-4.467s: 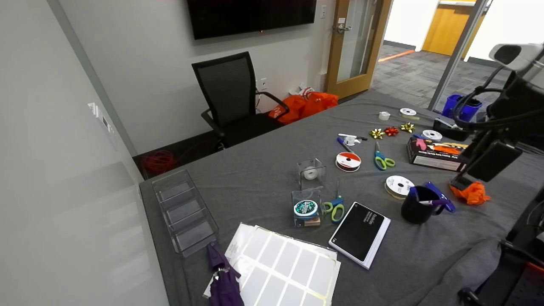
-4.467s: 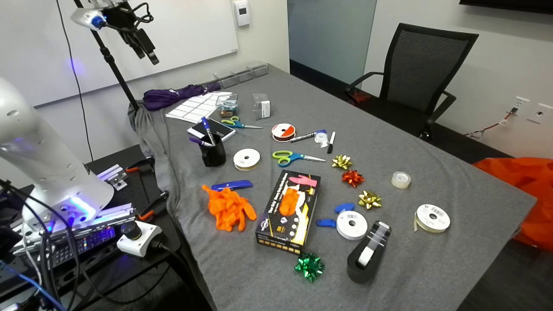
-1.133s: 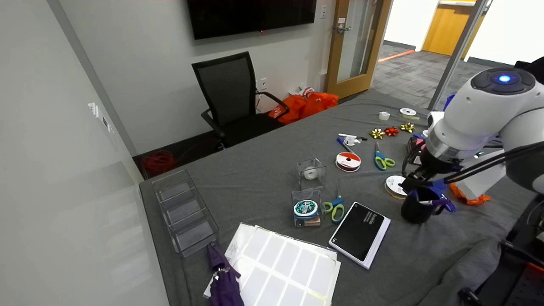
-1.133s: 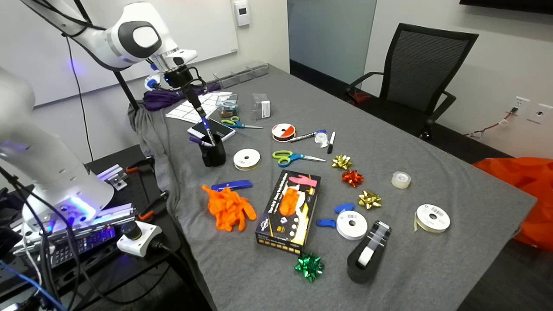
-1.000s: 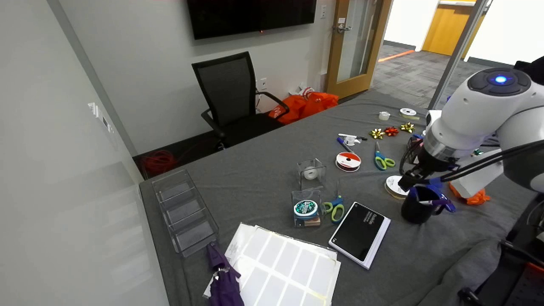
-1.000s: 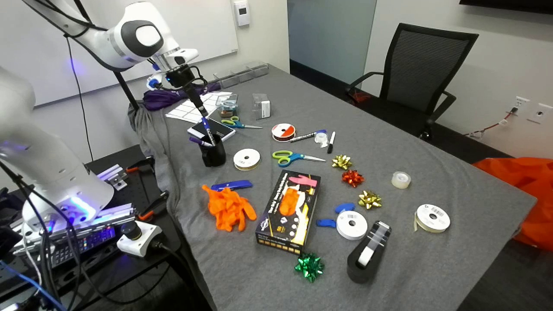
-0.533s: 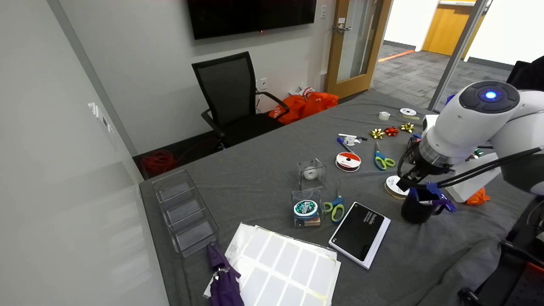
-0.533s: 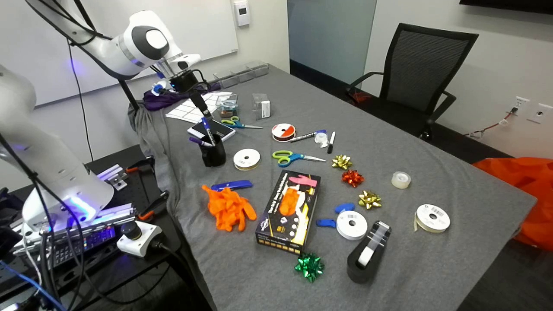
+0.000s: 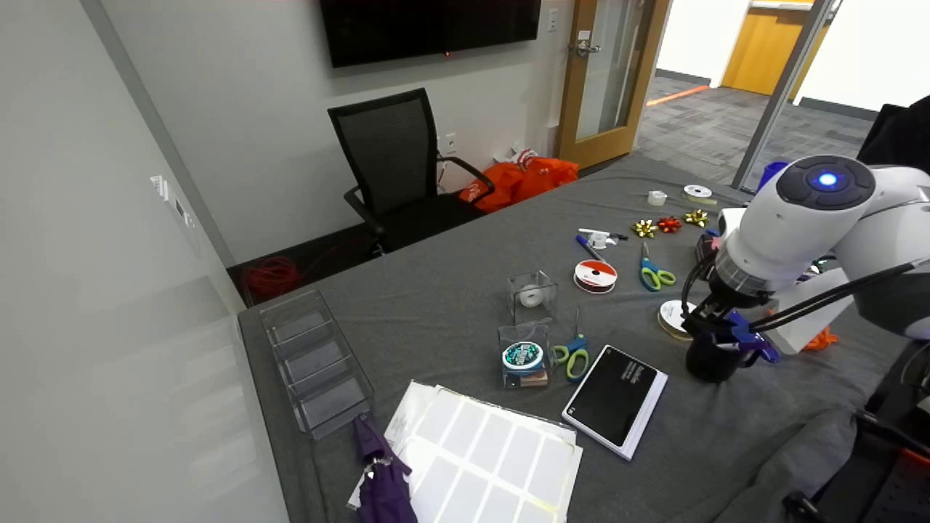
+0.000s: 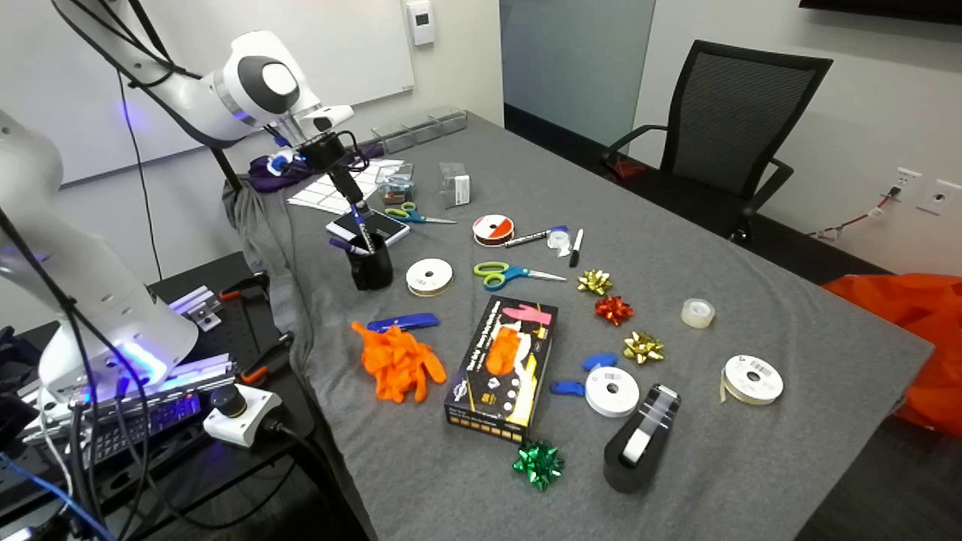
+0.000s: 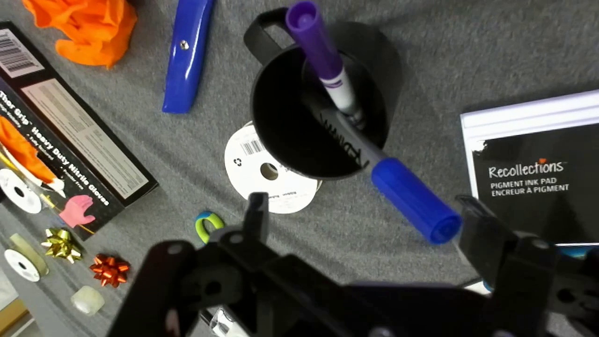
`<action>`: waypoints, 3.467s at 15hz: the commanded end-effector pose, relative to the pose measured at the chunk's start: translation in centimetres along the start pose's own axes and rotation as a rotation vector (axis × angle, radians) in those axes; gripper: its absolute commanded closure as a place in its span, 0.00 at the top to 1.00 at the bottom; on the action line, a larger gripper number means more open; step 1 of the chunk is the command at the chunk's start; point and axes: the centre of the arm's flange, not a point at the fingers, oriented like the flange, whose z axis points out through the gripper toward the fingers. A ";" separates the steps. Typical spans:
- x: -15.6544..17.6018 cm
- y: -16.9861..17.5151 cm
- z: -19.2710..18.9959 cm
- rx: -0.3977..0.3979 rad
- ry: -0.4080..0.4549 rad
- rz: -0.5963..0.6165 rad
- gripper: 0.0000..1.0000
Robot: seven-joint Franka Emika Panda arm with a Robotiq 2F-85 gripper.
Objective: Take the marker out of the cup
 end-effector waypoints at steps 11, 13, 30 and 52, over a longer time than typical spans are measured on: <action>-0.9 1.9 1.9 -0.027 0.001 -0.039 1.00; -1.0 2.0 1.9 -0.027 0.000 -0.037 1.00; -1.3 1.5 1.9 0.028 0.013 0.035 0.09; -1.2 3.1 -15.0 0.263 -0.131 0.039 0.05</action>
